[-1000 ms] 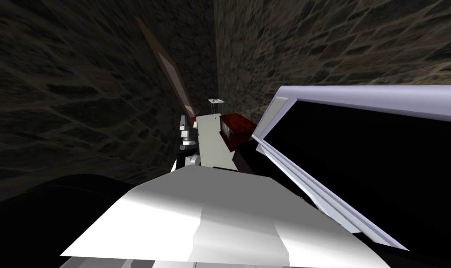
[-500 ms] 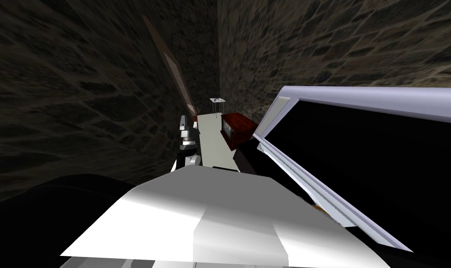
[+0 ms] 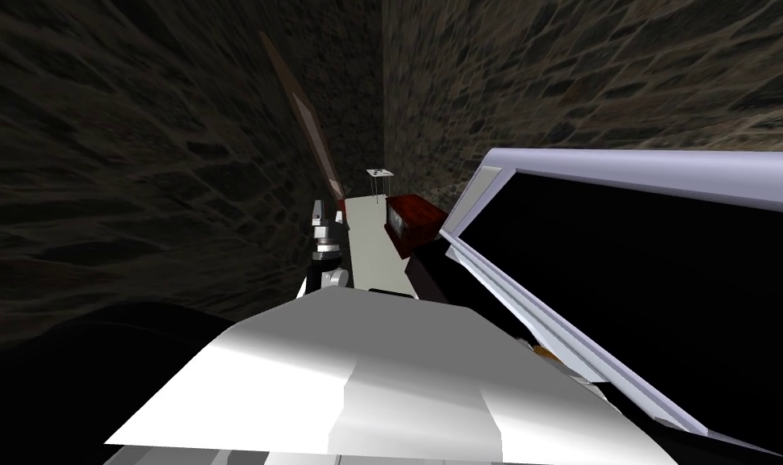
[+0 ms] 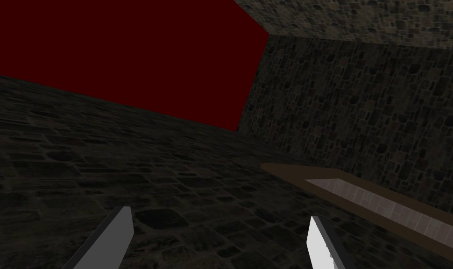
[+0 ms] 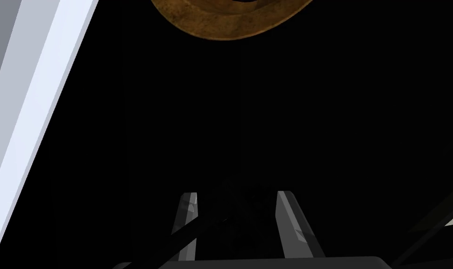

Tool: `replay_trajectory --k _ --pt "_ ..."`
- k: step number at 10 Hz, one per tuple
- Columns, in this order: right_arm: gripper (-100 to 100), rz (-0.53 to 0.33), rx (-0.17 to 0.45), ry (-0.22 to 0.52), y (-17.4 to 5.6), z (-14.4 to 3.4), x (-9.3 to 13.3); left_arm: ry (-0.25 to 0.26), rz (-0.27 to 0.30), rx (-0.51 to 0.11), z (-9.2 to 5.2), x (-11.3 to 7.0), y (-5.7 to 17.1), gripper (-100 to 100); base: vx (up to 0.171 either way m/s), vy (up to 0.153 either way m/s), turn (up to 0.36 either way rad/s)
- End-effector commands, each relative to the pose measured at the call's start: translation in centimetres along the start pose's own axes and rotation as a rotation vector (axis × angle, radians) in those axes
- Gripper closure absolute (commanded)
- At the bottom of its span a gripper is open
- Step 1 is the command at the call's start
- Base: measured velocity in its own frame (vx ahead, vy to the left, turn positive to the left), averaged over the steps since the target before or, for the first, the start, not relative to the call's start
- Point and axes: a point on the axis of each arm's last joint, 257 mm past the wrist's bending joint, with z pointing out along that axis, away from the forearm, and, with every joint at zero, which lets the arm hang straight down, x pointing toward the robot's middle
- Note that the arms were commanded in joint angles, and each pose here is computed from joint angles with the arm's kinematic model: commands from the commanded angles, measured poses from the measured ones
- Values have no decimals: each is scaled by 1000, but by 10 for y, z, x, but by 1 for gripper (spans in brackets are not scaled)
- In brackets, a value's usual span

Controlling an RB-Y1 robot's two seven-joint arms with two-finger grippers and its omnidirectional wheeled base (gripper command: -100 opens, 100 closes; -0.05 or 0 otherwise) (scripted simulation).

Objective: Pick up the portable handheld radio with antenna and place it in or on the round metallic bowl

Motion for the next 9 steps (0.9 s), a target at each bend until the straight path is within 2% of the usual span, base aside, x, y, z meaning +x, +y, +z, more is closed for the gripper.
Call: replay_trajectory --k 1,9 --pt "100 35 -1 -8 -3 0 -1 0 0 0 0 0 0 0 -89 -16 16" --pt "100 266 7 -54 -33 0 -6 0 0 0 0 0 0 0 -82 -18 41"
